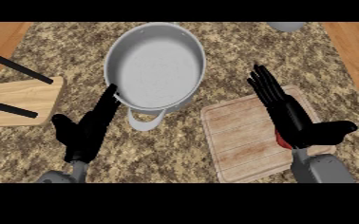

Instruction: Pick the bell pepper from the cutting board and place it in the pot

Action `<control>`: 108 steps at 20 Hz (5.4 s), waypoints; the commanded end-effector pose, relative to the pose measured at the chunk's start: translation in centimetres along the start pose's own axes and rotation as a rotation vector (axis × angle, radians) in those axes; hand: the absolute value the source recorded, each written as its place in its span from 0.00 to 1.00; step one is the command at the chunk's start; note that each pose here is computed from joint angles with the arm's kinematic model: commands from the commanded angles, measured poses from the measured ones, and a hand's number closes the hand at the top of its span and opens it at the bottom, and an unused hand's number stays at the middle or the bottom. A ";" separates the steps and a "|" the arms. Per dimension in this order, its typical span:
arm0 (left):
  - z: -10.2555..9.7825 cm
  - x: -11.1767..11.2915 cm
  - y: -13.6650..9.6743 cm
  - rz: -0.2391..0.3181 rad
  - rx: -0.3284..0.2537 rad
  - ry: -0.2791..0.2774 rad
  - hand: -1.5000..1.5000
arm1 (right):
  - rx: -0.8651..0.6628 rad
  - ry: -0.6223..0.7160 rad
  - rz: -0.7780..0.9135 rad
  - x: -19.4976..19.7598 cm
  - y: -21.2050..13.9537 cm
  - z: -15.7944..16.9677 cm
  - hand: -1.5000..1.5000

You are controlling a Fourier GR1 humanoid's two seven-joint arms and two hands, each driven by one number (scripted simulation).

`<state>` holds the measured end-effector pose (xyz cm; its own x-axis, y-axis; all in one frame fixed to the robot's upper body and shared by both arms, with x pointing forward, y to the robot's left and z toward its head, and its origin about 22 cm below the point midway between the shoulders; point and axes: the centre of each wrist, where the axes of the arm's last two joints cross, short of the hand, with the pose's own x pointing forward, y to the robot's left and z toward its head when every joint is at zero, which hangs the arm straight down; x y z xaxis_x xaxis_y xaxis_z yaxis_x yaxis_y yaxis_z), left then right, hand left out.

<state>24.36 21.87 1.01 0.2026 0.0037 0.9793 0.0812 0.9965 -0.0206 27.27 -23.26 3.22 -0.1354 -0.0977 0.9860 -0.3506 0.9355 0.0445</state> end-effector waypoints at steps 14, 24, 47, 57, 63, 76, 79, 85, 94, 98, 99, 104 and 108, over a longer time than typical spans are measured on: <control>0.8 -0.2 -0.1 0.040 -0.186 0.040 0.50 | -0.807 0.473 0.932 -4.0 -11.8 10.9 0.00; 1.1 1.1 0.1 0.040 -0.167 0.049 0.50 | -0.688 0.632 1.000 9.0 -6.0 8.8 0.00; -0.9 2.1 0.1 0.038 -0.200 0.027 0.50 | -0.647 0.875 0.806 10.9 0.9 2.0 0.00; 0.3 1.8 0.5 0.058 -0.193 0.021 0.50 | -0.690 1.013 0.922 6.4 0.1 5.1 0.00; -0.1 1.6 0.2 0.045 -0.197 0.037 0.50 | -0.633 1.025 0.911 6.4 3.0 3.9 0.00; 1.3 0.9 2.3 0.039 -0.212 0.043 0.50 | -0.656 1.060 0.892 2.0 0.9 2.9 0.00; -0.2 2.1 -0.5 0.047 -0.206 0.038 0.50 | -0.643 1.077 0.888 0.7 -0.8 3.4 0.00; 0.6 3.4 -0.2 0.071 -0.201 0.040 0.50 | -0.658 1.088 0.888 0.6 -1.2 2.8 0.00; 0.9 2.5 -1.5 0.058 -0.203 0.039 0.50 | -0.556 0.945 0.867 -0.2 -3.3 2.2 1.00; 2.3 1.6 -0.2 0.063 -0.198 0.026 0.50 | -0.568 0.927 0.908 -1.8 -1.2 2.6 1.00; 0.1 1.0 -1.9 0.057 -0.214 0.045 0.50 | -0.551 0.924 0.921 -3.9 -2.7 3.0 1.00; 0.8 1.3 -0.1 0.041 -0.219 0.032 0.50 | -0.176 0.866 1.085 -2.7 2.1 0.2 1.00; -0.1 1.3 -0.5 0.053 -0.215 0.031 0.50 | 0.051 0.780 1.154 -2.8 6.7 -2.1 1.00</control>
<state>23.97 21.56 2.41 0.2382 0.0484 0.9700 0.2789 0.9533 -0.1160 26.88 -19.83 1.07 0.3312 0.8848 0.3279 -0.3236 0.4330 -0.8413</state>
